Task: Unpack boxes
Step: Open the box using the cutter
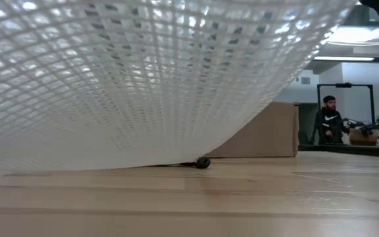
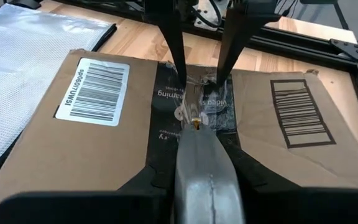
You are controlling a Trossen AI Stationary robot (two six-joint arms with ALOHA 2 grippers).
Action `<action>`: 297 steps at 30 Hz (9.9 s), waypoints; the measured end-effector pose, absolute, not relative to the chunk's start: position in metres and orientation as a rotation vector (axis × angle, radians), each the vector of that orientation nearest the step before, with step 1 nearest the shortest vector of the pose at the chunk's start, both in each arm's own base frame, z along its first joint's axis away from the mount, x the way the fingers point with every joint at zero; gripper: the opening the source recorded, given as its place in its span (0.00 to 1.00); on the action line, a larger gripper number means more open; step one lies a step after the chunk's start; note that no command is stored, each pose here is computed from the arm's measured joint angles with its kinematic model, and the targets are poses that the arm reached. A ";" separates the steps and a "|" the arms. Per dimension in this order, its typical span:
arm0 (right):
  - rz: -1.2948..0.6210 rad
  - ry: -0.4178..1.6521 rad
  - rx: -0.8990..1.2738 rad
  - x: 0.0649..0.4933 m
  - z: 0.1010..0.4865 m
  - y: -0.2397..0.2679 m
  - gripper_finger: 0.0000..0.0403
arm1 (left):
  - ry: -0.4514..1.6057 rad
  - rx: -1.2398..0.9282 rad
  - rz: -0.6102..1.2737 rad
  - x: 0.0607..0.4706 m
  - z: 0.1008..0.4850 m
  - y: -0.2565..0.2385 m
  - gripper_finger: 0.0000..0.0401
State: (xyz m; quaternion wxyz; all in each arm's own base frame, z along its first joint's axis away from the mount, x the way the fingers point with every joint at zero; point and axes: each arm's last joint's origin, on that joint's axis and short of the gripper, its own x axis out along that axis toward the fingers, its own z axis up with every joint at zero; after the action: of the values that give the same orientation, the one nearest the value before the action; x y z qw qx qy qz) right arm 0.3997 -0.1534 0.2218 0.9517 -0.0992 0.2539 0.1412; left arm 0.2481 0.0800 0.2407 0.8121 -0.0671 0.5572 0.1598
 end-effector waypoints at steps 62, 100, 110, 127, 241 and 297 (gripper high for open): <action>0.057 1.038 -0.521 0.271 0.286 -0.217 0.15 | 1.390 -0.043 0.273 0.234 0.236 0.066 0.38; 0.166 0.655 -0.142 0.295 0.350 -0.148 0.15 | 1.233 -0.092 0.315 0.251 0.258 0.063 0.38; 0.227 0.646 -0.169 0.335 0.317 -0.149 0.15 | 1.216 -0.161 0.431 0.224 0.302 0.057 0.38; 0.374 0.327 -0.113 0.421 0.278 -0.115 0.15 | 0.793 -0.275 0.626 0.168 0.255 0.045 0.38; 0.208 0.765 -0.250 0.416 0.257 -0.184 0.15 | 0.674 -0.069 0.247 0.251 0.196 0.153 0.38; 0.313 1.169 0.271 0.276 0.314 -0.056 0.15 | 0.686 -0.002 0.130 0.253 0.309 0.084 0.38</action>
State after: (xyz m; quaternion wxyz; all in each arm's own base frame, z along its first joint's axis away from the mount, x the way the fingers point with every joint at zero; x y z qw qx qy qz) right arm 0.2757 -0.0563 0.3142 0.8139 0.1271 0.5476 0.1466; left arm 0.2527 0.0840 0.3088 0.9397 -0.0011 0.3361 0.0639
